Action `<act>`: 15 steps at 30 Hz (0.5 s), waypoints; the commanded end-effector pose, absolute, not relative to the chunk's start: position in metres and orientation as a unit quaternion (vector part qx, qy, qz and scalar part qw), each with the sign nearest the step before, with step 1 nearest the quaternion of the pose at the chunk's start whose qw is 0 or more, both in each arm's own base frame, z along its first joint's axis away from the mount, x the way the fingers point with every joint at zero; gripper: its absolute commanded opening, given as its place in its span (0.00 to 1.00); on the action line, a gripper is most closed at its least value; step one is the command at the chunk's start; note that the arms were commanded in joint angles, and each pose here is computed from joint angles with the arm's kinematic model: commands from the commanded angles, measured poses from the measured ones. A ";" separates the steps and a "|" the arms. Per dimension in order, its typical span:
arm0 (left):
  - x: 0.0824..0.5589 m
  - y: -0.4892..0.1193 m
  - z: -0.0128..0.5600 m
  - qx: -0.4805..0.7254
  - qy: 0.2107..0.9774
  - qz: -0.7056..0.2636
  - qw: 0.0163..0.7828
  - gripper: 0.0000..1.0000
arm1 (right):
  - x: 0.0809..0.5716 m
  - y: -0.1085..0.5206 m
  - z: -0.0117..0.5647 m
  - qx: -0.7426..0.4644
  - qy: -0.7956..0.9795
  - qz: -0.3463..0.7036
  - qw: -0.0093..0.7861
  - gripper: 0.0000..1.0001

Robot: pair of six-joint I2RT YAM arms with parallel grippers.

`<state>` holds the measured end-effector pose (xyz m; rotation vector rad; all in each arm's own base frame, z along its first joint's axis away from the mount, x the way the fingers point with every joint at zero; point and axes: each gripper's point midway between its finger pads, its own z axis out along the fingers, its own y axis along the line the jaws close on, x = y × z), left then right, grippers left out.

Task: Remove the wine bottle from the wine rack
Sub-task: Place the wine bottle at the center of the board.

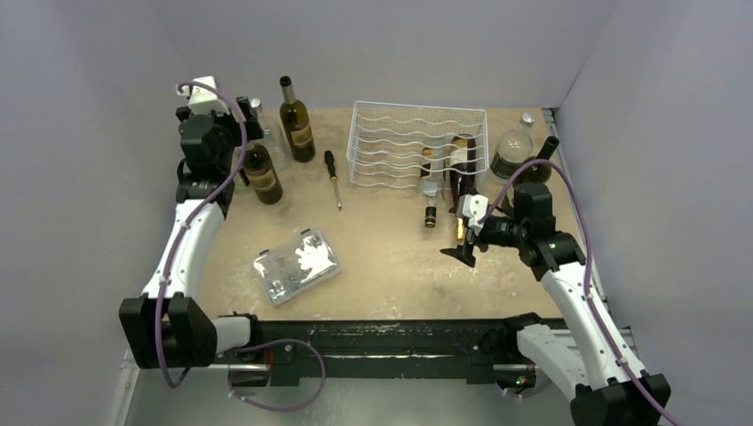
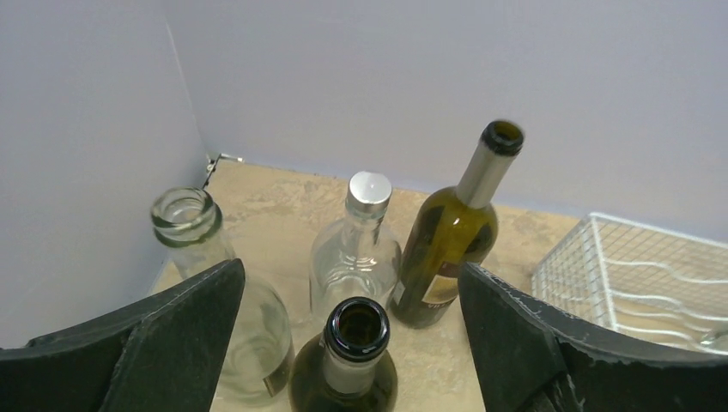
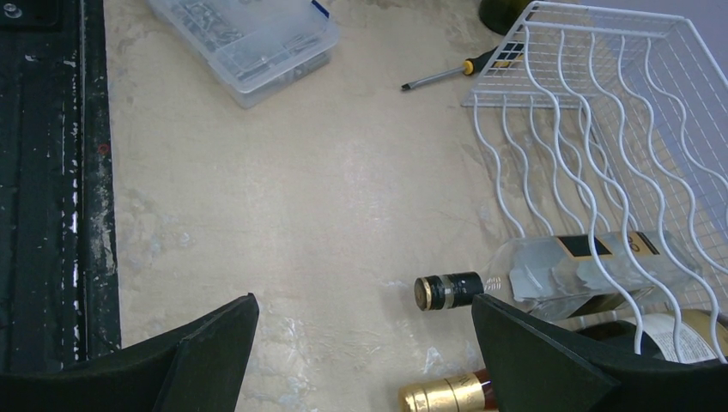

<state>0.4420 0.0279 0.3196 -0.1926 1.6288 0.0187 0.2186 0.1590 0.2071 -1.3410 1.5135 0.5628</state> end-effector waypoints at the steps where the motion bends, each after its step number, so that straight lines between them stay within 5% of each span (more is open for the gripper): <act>1: 0.407 0.025 0.394 -0.118 0.669 -0.029 0.733 0.98 | 0.219 0.157 0.207 -0.555 0.625 0.230 0.499 0.99; 15: 0.330 -0.037 0.360 -0.139 0.698 -0.229 0.665 1.00 | 0.220 0.155 0.210 -0.551 0.625 0.228 0.503 0.99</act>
